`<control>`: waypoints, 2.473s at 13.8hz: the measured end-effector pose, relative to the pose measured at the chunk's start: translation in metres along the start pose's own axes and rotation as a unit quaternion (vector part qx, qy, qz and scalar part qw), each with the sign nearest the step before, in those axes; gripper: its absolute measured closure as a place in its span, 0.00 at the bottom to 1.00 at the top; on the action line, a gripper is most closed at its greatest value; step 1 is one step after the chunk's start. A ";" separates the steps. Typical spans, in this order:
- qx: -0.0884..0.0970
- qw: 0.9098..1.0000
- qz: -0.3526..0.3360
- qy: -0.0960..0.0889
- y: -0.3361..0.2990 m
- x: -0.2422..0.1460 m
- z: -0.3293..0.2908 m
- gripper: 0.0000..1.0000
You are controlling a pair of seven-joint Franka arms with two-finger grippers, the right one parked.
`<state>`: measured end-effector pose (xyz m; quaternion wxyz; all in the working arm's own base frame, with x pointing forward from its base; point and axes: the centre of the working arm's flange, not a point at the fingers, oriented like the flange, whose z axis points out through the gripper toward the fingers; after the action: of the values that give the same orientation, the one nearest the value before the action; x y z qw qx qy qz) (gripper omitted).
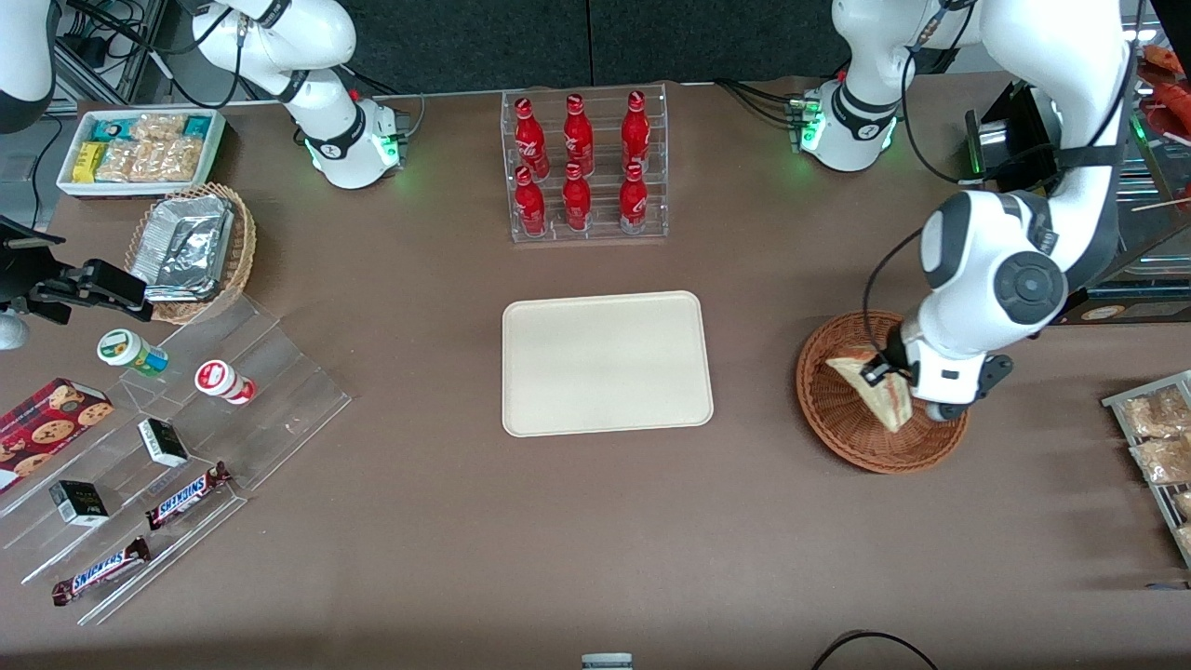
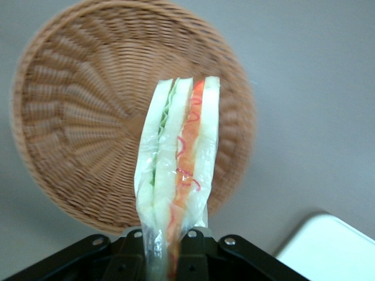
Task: Place sandwich from basket to tray
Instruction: 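Lift the sandwich and carry it with the left gripper over the cream tray, then lower the sandwich onto the tray and open the left gripper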
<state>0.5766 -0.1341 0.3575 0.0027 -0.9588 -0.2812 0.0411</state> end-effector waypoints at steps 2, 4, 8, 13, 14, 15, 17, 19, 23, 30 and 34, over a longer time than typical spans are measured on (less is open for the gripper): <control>-0.001 0.999 0.040 0.004 0.036 -0.032 -0.002 0.84; 0.003 0.996 0.086 0.005 0.076 -0.071 0.006 0.84; 0.005 0.986 0.168 0.009 0.162 -0.150 0.030 0.84; 0.011 0.972 0.233 0.009 0.235 -0.216 0.075 0.84; 0.014 0.970 0.242 0.008 0.245 -0.227 0.087 0.84; 0.016 0.968 0.249 0.007 0.252 -0.236 0.096 0.84; 0.018 0.966 0.258 0.007 0.262 -0.247 0.111 0.84; 0.020 0.964 0.266 0.006 0.267 -0.256 0.123 0.84; 0.029 0.962 0.271 0.002 0.268 -0.264 0.144 0.84; 0.026 0.962 0.272 0.004 0.272 -0.264 0.144 0.40; 0.013 0.963 0.270 0.013 0.279 -0.259 0.130 0.02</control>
<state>0.4993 -0.5111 0.2397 0.0075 -0.9994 -0.0115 0.0314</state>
